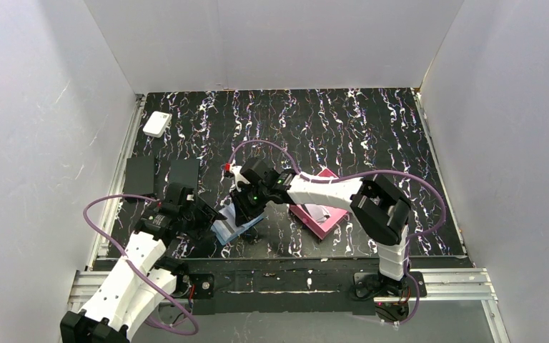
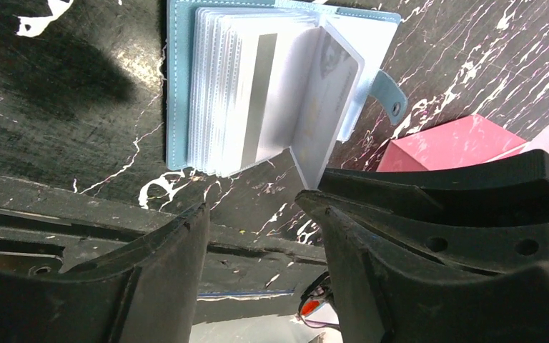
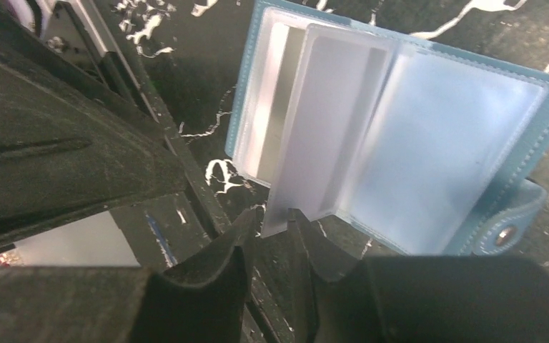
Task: Put the credit cards into the card holder
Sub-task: Turn over the card slot in the card holder.
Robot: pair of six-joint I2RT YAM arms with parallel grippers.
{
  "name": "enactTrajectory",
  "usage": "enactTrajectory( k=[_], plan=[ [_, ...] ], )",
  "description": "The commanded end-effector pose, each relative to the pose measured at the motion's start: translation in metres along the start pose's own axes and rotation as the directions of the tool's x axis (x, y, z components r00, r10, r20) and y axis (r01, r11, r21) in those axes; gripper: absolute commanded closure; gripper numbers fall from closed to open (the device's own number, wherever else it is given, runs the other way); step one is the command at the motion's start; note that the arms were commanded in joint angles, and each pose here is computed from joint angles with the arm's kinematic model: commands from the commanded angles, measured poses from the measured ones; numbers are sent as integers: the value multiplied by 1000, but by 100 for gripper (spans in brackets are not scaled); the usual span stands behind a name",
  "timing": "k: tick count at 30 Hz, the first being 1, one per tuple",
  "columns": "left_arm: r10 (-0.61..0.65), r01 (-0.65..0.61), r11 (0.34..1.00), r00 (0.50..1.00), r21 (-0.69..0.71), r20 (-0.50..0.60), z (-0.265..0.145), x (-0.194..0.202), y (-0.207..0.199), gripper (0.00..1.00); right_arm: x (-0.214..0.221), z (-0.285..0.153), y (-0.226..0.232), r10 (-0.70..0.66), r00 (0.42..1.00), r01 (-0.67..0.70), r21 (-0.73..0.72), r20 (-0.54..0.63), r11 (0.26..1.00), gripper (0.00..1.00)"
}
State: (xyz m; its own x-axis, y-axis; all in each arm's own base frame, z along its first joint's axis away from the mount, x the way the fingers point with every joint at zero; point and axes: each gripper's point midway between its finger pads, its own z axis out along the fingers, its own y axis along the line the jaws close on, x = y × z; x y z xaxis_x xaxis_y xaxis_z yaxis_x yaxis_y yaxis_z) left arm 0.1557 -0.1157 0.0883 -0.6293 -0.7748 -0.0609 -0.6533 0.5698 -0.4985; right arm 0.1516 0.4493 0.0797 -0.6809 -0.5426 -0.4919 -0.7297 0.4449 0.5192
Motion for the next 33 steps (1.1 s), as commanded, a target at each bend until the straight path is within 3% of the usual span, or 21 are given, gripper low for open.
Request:
enactTrajectory(
  k=[1, 11, 23, 33],
  plan=[
    [17, -16, 999, 999, -48, 27, -4, -3, 14, 43, -14, 1, 27, 18, 998, -11, -118, 55, 993, 67],
    [95, -87, 993, 991, -82, 92, -21, -15, 19, 43, -7, 23, 24, 67, 997, -61, -162, 33, 985, 61],
    [196, -169, 976, 958, -138, 209, -48, -35, 27, 42, 7, 49, 16, 77, 997, -77, -170, -8, 982, 62],
    [244, -242, 970, 939, -36, 242, -62, -36, 8, 37, -15, 6, 26, 9, 998, -4, -92, 54, 996, 51]
  ],
)
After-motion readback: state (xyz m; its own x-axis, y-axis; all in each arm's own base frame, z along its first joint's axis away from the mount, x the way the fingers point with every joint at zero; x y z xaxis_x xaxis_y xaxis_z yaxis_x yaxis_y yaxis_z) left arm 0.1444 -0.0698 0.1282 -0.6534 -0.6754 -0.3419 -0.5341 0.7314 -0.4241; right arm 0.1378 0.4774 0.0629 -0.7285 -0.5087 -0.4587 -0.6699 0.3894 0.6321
